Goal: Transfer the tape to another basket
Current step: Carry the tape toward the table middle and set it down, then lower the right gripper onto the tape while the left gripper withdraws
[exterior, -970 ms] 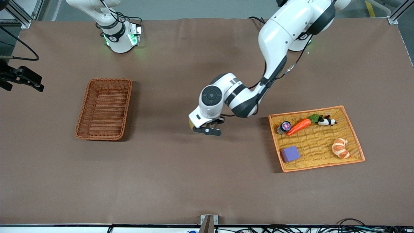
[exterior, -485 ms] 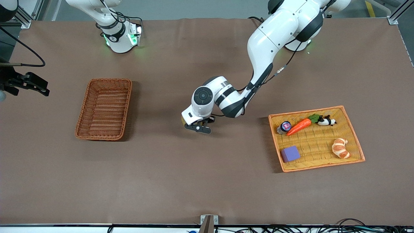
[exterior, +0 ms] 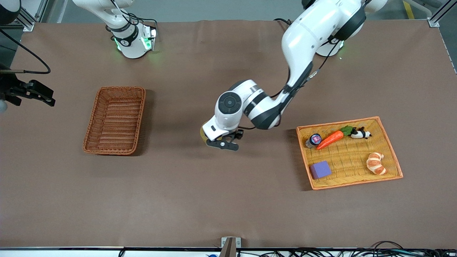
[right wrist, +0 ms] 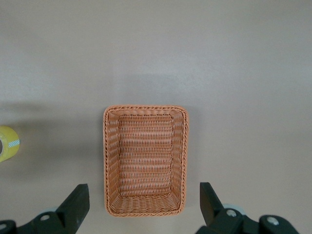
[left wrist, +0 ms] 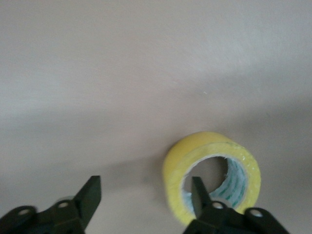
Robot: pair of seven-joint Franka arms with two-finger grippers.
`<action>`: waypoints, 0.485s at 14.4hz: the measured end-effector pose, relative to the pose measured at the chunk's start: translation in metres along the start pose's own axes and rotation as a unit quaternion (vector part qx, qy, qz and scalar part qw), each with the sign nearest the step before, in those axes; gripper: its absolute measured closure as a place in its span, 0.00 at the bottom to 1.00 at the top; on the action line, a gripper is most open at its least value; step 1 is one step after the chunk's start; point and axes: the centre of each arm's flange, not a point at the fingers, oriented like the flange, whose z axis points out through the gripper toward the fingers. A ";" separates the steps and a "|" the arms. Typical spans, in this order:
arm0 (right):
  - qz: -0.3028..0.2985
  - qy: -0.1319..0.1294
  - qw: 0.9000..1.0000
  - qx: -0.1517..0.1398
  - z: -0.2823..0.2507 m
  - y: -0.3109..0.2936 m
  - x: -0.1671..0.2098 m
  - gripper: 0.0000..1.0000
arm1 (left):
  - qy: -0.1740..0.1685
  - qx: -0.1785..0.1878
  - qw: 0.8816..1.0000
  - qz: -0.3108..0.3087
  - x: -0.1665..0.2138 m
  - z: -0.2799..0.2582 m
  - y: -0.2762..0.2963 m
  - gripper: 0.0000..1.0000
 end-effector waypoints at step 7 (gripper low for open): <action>-0.011 0.000 1.000 0.012 0.043 -0.107 0.023 0.00 | 0.079 0.019 0.995 -0.065 0.027 -0.195 -0.175 0.00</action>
